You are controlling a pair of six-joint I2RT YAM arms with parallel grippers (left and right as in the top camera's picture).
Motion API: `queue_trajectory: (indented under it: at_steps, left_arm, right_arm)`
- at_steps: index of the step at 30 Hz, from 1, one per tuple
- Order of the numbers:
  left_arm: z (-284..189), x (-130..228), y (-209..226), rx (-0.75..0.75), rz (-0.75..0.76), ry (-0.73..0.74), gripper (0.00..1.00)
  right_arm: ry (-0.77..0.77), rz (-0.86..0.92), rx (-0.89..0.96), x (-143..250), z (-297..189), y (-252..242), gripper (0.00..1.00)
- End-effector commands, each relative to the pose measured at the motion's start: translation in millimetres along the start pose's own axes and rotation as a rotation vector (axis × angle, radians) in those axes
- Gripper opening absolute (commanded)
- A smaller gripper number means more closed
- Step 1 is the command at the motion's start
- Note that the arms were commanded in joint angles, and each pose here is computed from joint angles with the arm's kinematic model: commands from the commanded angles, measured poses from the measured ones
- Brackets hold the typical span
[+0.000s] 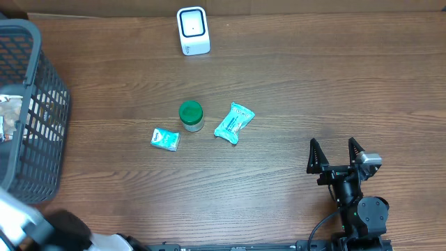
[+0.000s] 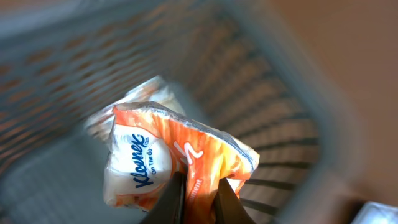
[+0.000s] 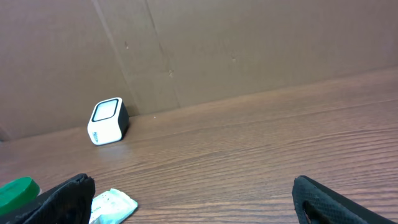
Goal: Scan the item barcode
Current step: 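Carry the orange pack to the scanner and drop it on the table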
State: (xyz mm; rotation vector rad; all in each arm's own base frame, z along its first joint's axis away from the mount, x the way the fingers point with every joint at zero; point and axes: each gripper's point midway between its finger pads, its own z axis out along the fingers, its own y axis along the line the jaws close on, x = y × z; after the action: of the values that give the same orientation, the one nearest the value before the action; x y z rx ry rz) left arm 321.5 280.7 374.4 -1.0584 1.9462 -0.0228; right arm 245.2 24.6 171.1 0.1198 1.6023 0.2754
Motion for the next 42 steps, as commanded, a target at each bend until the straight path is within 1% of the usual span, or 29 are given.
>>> queue_trajectory:
  at_steps: [1,4,7,13,17,18,22,25,29,33,36,38,42]
  left_arm:
    - [-61.3,12.5,-81.2,0.347,0.006,0.017,0.04]
    - [-95.4,45.4,-120.8,0.437,0.097,0.064,0.04]
    - [-109.6,90.6,-150.1,0.475,0.232,0.16,0.04]
    - [-109.1,205.8,-185.8,0.448,0.496,0.462,0.04]
    - [-104.6,292.3,-200.0,0.455,0.606,0.693,0.04]
    - [-101.8,319.4,-202.5,0.453,0.635,0.755,0.04]
    - [-88.2,398.4,-202.1,0.422,0.72,0.907,0.04]
    - [-72.6,445.5,-190.1,0.328,0.757,0.968,0.04]
    - [-56.7,481.8,-172.7,0.197,0.814,0.991,0.05]
    - [-47.2,497.0,-164.0,0.114,0.887,0.969,0.04]
    - [-38.1,499.7,-159.5,0.044,0.908,0.918,0.05]
    - [-33.2,499.6,-157.1,0.016,0.924,0.893,0.13]
    - [-26.4,497.0,-154.5,-0.014,0.942,0.864,0.41]
  right_arm:
    - [-0.005,-0.008,-0.002,1.4,0.1,0.0,1.0]
    - [-0.005,-0.008,-0.002,1.4,0.1,0.0,1.0]
    - [-0.005,-0.008,-0.002,1.4,0.1,0.0,1.0]
    - [-0.005,-0.008,-0.002,1.4,0.1,0.0,1.0]
    - [-0.005,-0.008,-0.002,1.4,0.1,0.0,1.0]
    - [-0.005,-0.008,-0.002,1.4,0.1,0.0,1.0]
    - [-0.005,-0.008,-0.002,1.4,0.1,0.0,1.0]
    - [-0.005,-0.008,-0.002,1.4,0.1,0.0,1.0]
    - [-0.005,-0.008,-0.002,1.4,0.1,0.0,1.0]
    - [-0.005,-0.008,-0.002,1.4,0.1,0.0,1.0]
    - [-0.005,-0.008,-0.002,1.4,0.1,0.0,1.0]
    - [-0.005,-0.008,-0.002,1.4,0.1,0.0,1.0]
    - [-0.005,-0.008,-0.002,1.4,0.1,0.0,1.0]
